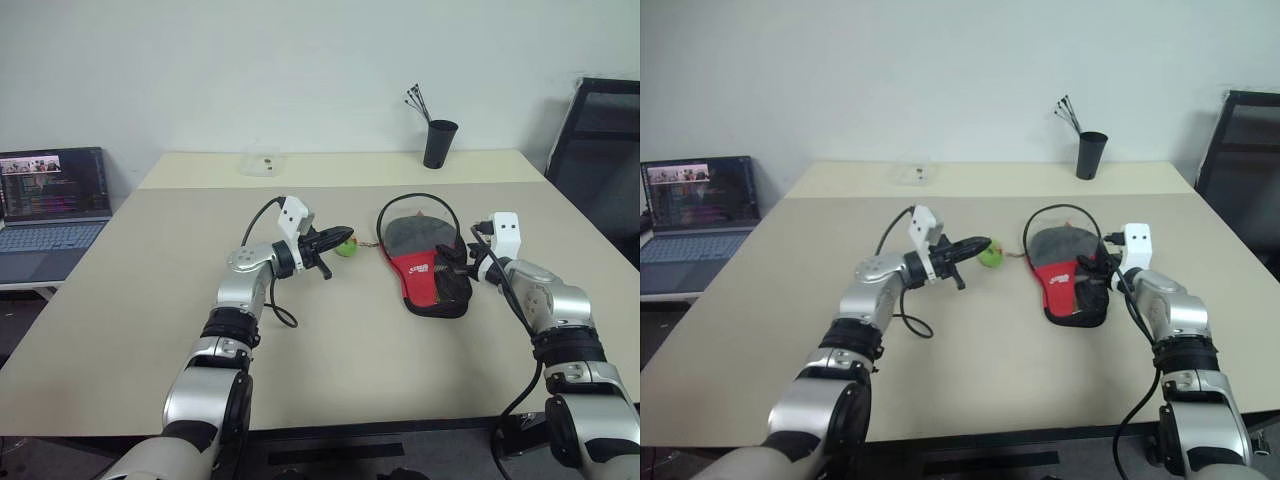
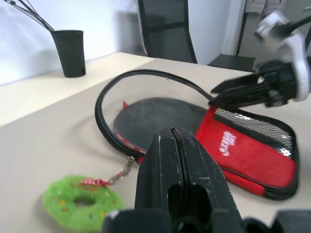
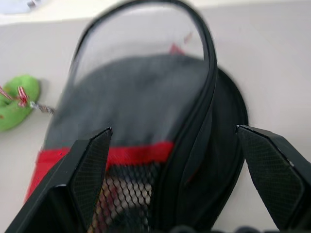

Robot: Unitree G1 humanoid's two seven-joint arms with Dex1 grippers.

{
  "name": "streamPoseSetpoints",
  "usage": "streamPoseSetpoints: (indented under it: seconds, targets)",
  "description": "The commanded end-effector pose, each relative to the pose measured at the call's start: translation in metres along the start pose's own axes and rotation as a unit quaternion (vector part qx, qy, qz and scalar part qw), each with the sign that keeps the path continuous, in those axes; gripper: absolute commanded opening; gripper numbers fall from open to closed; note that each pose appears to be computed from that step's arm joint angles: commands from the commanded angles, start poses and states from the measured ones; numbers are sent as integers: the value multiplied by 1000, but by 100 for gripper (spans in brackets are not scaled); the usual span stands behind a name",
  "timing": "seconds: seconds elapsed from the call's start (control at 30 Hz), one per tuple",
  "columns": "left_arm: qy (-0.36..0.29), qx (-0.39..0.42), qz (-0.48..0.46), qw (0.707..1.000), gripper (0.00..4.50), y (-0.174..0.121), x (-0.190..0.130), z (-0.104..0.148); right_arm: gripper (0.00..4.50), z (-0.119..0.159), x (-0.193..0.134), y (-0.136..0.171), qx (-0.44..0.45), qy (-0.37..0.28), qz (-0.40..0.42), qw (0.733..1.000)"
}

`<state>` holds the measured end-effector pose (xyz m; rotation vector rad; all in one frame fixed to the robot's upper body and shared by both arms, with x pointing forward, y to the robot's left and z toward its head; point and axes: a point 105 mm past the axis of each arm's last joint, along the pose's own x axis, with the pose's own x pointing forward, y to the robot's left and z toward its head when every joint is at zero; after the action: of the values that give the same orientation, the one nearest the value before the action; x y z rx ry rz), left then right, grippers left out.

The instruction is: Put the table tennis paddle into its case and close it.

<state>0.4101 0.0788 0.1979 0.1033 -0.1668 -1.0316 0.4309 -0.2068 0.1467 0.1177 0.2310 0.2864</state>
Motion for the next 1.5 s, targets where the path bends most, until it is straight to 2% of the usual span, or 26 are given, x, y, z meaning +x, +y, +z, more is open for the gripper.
streamPoseSetpoints:
  seconds: [0.03, 0.1, 0.17, 0.2, 0.47, 0.5, 0.83, 1.17, 1.2, 1.33, 1.5]
  targets:
    - [-32, 10, -48, 998, 0, -15, -7, 30, 431, 18, 1, 7, 6, -33, 19, 999]
    - [-30, 5, -66, 997, 0, -21, -14, 34, 391, 19, 3, 11, 21, -38, 27, 999]
    - [-28, 4, -77, 997, 0, -24, -20, 39, 313, 22, 4, 15, 35, -45, 32, 998]
    - [-26, 7, -80, 996, 0, -25, -23, 41, 289, 22, 4, 16, 37, -45, 34, 998]
    - [-22, 31, -65, 997, 0, -17, -31, 53, 16, 15, 6, 18, 37, -33, 21, 999]
    - [-22, 33, -61, 997, 0, -17, -31, 54, 3, 13, 6, 16, 36, -28, 11, 999]
    - [-19, 35, -55, 998, 0, -17, -30, 53, 3, -6, -1, -7, 6, 7, -58, 998]
    - [-14, 34, -53, 998, 0, -18, -30, 50, 3, -3, 2, -2, -9, -4, -61, 998]
    - [-13, 35, -52, 998, 0, -18, -30, 50, 53, -2, 2, -3, -9, -6, -64, 998]
    - [-11, 35, -51, 998, 0, -18, -32, 49, 172, -1, 2, -4, -28, -4, -69, 997]
    - [-8, 36, -49, 998, 0, -19, -34, 48, 172, -7, -3, -13, -30, 10, -74, 997]
